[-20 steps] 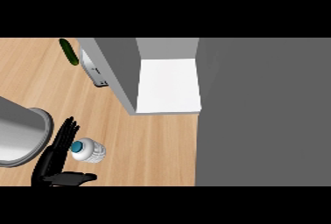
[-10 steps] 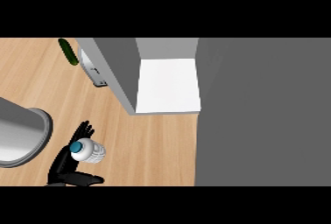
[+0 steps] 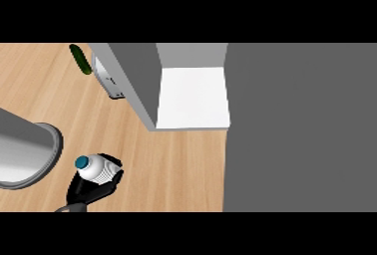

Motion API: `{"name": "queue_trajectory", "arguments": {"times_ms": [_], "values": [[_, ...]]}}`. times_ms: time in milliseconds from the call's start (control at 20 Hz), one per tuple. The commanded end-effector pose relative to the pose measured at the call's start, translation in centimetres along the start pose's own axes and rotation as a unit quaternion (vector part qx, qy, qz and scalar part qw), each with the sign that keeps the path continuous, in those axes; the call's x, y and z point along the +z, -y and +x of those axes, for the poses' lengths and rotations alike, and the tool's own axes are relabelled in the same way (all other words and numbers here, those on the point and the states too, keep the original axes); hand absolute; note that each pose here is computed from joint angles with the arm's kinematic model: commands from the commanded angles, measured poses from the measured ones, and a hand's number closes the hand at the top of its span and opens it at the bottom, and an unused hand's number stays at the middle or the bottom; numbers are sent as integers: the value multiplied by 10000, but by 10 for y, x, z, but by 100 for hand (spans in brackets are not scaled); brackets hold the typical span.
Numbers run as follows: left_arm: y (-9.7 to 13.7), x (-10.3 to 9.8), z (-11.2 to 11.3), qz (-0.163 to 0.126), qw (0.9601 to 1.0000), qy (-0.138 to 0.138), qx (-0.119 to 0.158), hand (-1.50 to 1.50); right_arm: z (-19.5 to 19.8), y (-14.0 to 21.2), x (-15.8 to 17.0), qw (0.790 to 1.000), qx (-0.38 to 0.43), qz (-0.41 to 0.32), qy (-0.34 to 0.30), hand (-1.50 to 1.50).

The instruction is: Pick up the bottled water, place it into the cabinet and close the cabinet

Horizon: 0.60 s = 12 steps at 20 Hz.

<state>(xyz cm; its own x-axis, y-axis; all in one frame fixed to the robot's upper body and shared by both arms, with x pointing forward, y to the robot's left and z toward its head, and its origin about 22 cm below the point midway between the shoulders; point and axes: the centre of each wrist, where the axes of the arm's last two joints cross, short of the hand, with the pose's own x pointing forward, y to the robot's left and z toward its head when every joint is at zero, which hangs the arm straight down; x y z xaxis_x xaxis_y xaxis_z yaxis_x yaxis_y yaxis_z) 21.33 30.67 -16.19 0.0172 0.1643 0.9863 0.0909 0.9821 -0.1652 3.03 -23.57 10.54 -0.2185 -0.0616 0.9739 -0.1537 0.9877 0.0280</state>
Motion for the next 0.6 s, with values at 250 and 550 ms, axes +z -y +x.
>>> {"name": "queue_trajectory", "arguments": {"times_ms": [250, 550], "values": [[10, -18, -1, -408, 9974, 231, 549, 150, 21, 4, -3, 9999, 84, -23, 132, -150], [53, 2, -29, 954, 9894, 765, 780, 150, 19, 0, 2, 9999, 24, -16, 109, -150]]}}
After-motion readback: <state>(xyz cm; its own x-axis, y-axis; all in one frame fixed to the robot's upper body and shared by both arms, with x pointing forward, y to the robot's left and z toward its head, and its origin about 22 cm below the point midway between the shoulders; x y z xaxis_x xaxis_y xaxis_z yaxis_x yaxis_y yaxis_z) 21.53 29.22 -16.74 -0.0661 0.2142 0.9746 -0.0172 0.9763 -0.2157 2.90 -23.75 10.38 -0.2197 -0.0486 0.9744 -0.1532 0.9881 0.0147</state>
